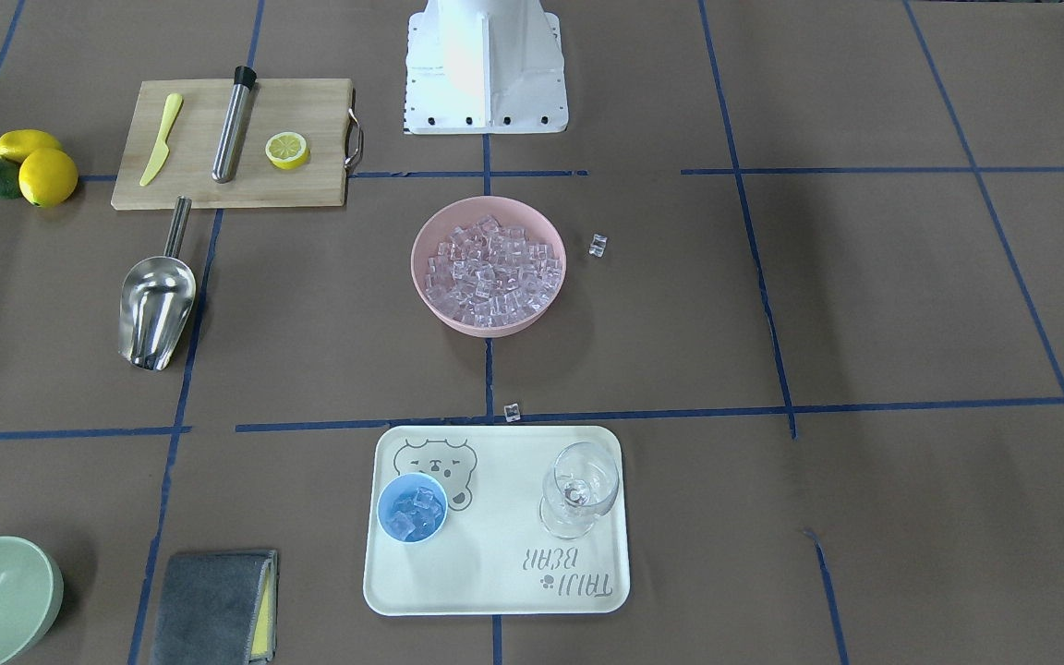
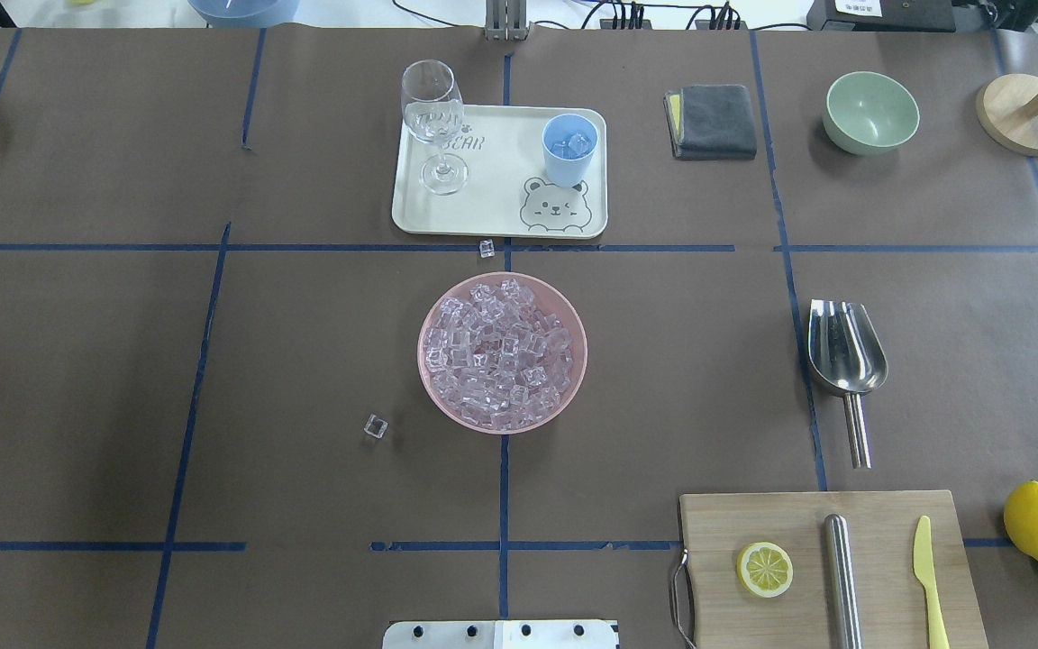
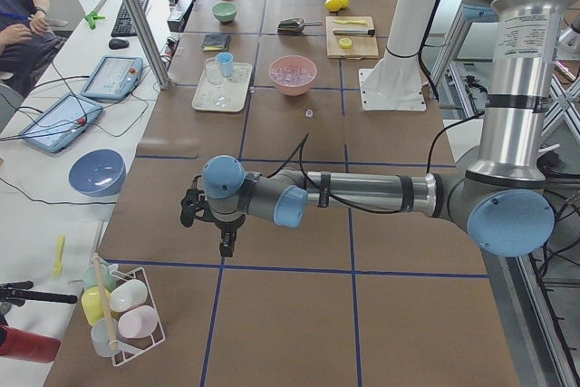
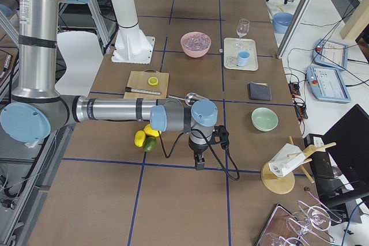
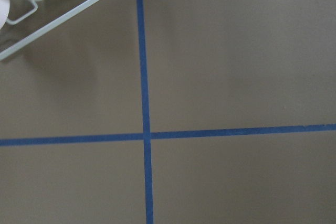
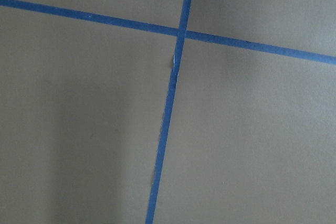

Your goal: Put ice in cup with scoop

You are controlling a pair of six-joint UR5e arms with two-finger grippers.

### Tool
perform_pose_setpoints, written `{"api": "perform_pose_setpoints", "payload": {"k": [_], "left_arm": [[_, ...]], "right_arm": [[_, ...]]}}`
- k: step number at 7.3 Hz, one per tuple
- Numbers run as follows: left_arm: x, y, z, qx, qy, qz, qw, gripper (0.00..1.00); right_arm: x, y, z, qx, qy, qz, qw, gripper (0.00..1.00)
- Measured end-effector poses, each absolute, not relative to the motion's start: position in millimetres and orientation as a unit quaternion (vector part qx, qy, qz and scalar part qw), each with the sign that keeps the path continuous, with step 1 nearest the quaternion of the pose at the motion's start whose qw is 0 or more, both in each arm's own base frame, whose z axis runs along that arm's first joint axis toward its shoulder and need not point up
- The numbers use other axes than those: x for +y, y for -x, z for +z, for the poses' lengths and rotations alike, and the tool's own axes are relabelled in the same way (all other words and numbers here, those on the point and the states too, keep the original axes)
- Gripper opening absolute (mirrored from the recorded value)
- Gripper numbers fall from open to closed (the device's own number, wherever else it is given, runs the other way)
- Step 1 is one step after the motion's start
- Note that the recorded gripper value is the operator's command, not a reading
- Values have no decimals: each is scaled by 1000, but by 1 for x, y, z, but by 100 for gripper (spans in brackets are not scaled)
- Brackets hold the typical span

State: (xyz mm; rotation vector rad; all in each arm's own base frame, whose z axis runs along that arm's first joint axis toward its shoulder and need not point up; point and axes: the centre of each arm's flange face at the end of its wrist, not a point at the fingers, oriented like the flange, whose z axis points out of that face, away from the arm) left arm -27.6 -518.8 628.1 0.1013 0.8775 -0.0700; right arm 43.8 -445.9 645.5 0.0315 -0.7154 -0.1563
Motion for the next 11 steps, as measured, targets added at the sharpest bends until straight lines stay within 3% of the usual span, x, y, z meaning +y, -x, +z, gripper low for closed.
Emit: {"api": "perform_pose_setpoints", "payload": {"k": [11], "left_arm": [[-465,64,651,394,-69,7,916,100]], "right_arm": [[-443,-44,646,-351,-15,-76,933,100]]}}
